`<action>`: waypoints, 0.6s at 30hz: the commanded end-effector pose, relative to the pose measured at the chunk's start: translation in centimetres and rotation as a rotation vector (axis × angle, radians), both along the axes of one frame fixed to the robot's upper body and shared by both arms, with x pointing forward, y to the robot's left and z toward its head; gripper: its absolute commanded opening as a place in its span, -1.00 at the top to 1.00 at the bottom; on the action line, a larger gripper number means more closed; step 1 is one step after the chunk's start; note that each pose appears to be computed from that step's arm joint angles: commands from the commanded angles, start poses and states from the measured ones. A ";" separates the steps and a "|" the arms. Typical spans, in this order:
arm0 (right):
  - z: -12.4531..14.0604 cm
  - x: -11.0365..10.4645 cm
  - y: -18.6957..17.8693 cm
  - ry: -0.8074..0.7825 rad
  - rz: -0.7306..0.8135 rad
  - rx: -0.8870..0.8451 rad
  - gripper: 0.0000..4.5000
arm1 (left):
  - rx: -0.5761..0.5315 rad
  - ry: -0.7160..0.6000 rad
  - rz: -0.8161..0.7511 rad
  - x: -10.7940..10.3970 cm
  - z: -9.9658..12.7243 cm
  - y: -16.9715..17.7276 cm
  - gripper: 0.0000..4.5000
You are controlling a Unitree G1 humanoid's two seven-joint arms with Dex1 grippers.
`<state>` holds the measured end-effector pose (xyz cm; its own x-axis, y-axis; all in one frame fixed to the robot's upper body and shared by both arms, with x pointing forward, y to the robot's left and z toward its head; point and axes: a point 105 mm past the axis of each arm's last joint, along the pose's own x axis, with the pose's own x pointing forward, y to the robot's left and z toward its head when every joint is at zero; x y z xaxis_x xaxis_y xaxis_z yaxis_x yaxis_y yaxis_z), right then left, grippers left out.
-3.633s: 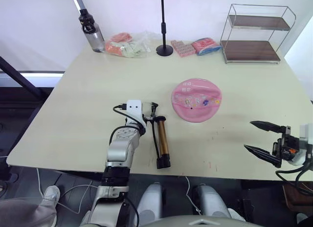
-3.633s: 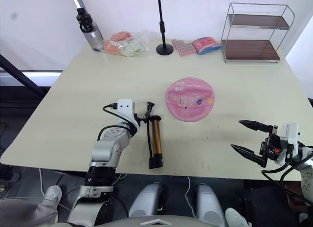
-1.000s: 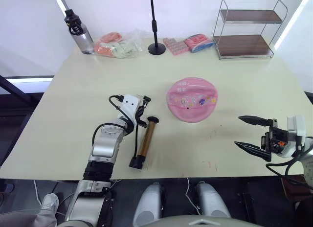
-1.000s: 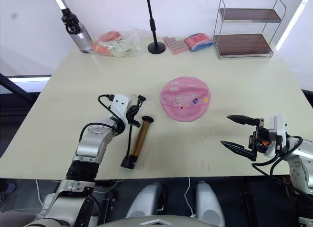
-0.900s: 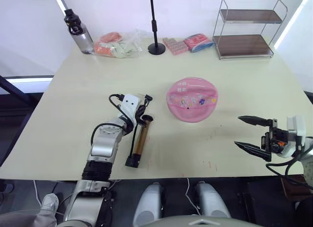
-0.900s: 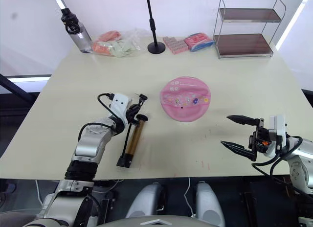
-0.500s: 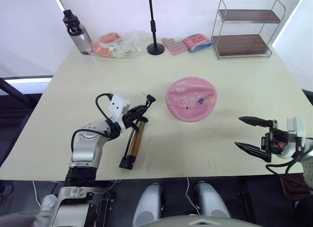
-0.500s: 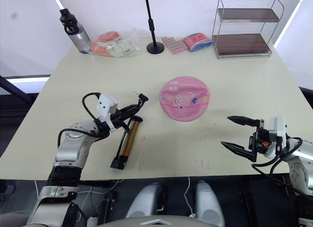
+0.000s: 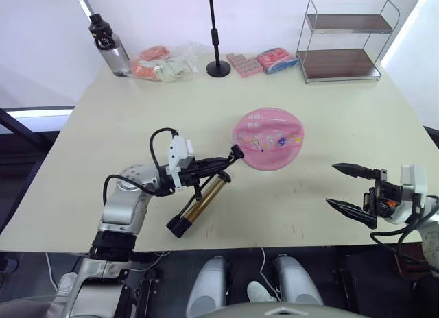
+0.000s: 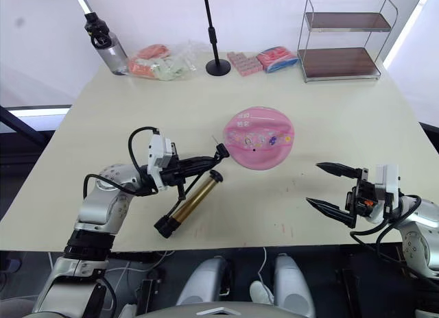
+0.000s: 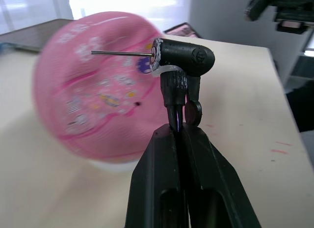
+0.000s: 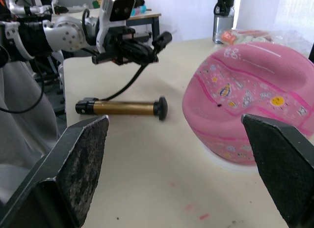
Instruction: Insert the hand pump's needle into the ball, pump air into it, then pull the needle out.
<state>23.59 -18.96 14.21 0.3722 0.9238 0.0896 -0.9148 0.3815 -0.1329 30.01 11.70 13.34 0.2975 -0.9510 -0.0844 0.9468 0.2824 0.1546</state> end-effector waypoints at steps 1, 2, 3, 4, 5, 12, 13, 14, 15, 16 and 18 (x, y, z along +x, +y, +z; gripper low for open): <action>1.1 -0.4 0.5 -0.026 0.004 0.028 -1.00 | -0.021 -0.053 -0.095 -0.6 1.5 -1.9 0.98; 1.1 -0.4 0.5 -0.024 0.002 0.029 -1.00 | -0.025 -0.053 -0.108 -0.7 1.6 -2.3 0.98; 1.2 -0.4 0.5 -0.022 0.000 0.030 -1.00 | -0.030 -0.054 -0.117 -0.6 1.7 -2.7 0.98; 1.2 -0.5 0.6 -0.020 -0.001 0.030 -1.00 | -0.032 -0.057 -0.127 -0.6 1.7 -3.1 0.98; 1.2 -0.5 0.5 -0.020 -0.003 0.029 -1.00 | -0.035 -0.058 -0.142 -0.7 1.8 -3.6 0.98; 1.2 -0.4 0.3 -0.015 -0.027 0.021 -1.00 | -0.034 -0.078 -0.176 0.1 1.7 -6.4 0.98; 1.2 -0.3 0.3 -0.006 -0.038 0.019 -1.00 | -0.035 -0.080 -0.179 0.2 1.6 -6.9 0.98; 1.1 -0.2 0.2 0.000 -0.046 0.017 -1.00 | -0.036 -0.081 -0.179 0.3 1.6 -7.1 0.98; 0.9 -0.2 0.2 0.001 -0.052 0.007 -1.00 | -0.040 -0.080 -0.190 0.3 1.5 -7.7 0.98; 0.8 -0.2 0.2 0.002 -0.054 0.000 -1.00 | -0.042 -0.079 -0.199 0.2 1.5 -8.0 0.98; 0.7 -0.2 0.3 0.010 -0.074 0.003 -1.00 | -0.050 -0.080 -0.212 0.2 1.3 -9.0 0.98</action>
<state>23.64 -18.81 14.02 0.4400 0.8942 0.0828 -0.8910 0.4462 -0.0836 30.31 3.52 13.86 0.1152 -0.9927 -0.0349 0.9779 0.1072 0.1794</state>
